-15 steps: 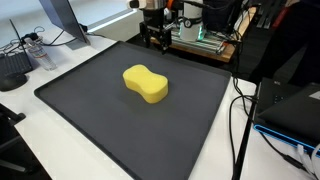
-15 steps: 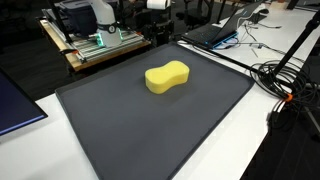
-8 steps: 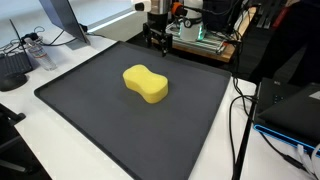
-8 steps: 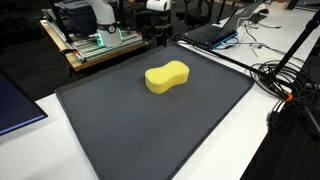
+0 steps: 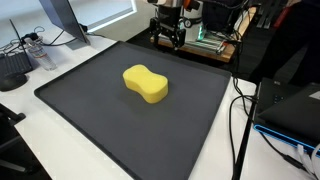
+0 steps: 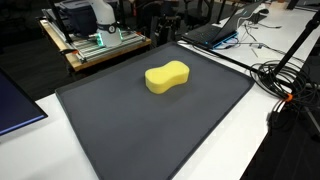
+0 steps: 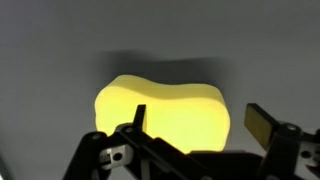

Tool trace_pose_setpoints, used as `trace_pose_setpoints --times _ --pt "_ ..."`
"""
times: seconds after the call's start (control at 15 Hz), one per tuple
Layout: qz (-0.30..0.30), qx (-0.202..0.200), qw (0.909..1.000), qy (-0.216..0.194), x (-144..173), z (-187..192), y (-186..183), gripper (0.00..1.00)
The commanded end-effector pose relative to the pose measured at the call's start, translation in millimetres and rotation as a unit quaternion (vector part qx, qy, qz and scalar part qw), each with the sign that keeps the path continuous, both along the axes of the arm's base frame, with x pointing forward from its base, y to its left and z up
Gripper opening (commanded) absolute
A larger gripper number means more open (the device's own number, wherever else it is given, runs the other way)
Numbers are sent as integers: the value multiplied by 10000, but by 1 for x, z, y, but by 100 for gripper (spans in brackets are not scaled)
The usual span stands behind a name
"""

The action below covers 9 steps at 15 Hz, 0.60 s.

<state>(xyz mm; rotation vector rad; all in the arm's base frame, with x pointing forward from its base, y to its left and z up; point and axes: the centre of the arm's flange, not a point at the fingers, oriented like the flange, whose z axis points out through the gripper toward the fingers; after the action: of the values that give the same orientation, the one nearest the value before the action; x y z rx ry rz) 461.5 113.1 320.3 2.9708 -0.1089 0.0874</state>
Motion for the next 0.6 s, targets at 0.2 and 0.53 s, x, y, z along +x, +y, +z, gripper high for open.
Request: trace_pose_setpoints --times 0.2,0.53 --pt "854 -679 9933 385 28 61 51 100" --pt "1388 -1190 9812 619 45 102 87 100"
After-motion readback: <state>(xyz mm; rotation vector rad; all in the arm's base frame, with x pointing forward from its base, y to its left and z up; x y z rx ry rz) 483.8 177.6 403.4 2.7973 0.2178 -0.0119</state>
